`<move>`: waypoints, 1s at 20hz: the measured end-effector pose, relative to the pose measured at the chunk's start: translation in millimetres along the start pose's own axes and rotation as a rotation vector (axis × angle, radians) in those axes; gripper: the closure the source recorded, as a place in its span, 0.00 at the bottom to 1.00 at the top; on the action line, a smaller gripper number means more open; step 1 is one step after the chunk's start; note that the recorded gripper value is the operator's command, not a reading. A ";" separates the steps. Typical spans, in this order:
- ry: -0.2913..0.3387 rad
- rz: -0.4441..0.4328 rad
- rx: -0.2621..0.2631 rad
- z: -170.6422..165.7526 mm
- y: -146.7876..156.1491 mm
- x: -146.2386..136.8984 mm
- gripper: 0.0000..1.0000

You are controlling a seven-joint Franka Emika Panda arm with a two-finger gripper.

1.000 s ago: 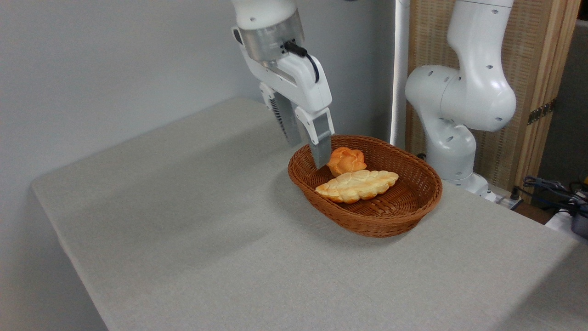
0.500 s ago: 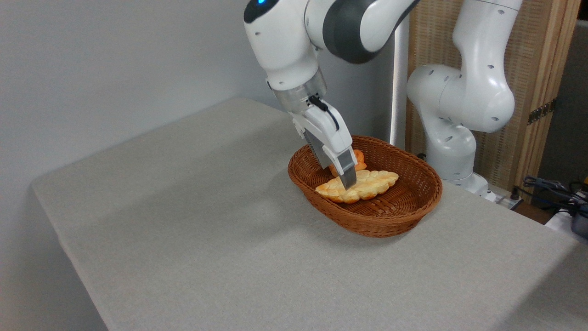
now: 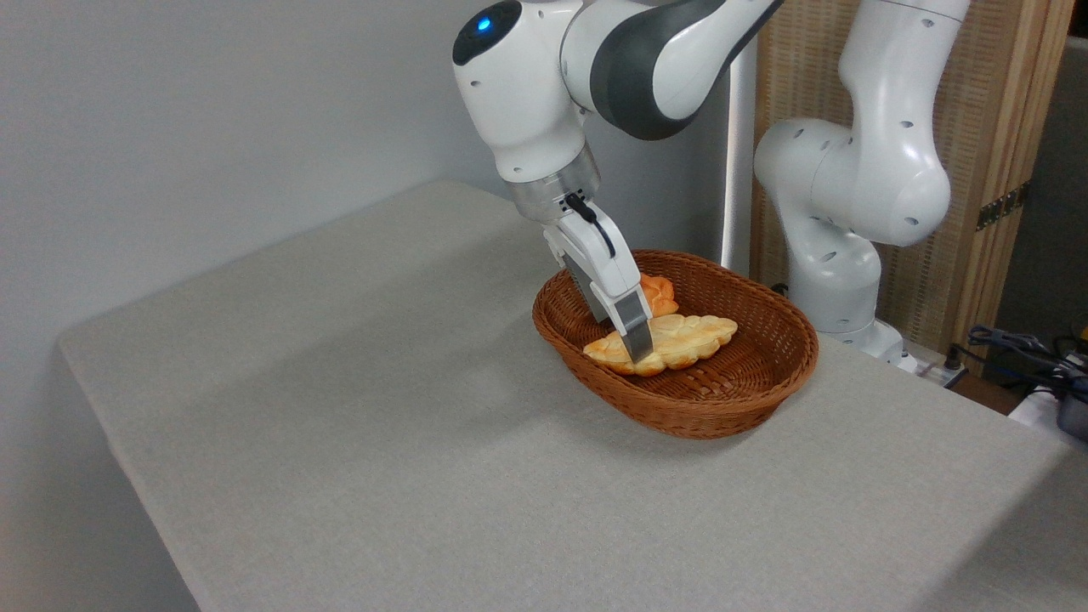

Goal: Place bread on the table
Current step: 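Lower the gripper onto the long pastry and close on it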

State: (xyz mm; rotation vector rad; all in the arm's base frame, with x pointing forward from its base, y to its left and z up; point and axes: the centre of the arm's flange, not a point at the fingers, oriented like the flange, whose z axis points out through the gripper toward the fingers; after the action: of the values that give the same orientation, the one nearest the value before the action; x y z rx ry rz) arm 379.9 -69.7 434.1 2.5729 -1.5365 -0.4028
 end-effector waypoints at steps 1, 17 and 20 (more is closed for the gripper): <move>-0.007 0.004 0.005 0.3 -0.4 -0.5 0.00; -0.090 0.031 -0.004 30.0 4.3 -4.1 0.08; -0.088 0.032 -0.001 39.0 4.1 -4.1 0.17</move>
State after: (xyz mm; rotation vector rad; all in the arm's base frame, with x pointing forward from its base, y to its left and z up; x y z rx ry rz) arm 363.4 -66.7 398.4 2.5584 -1.6031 -0.5194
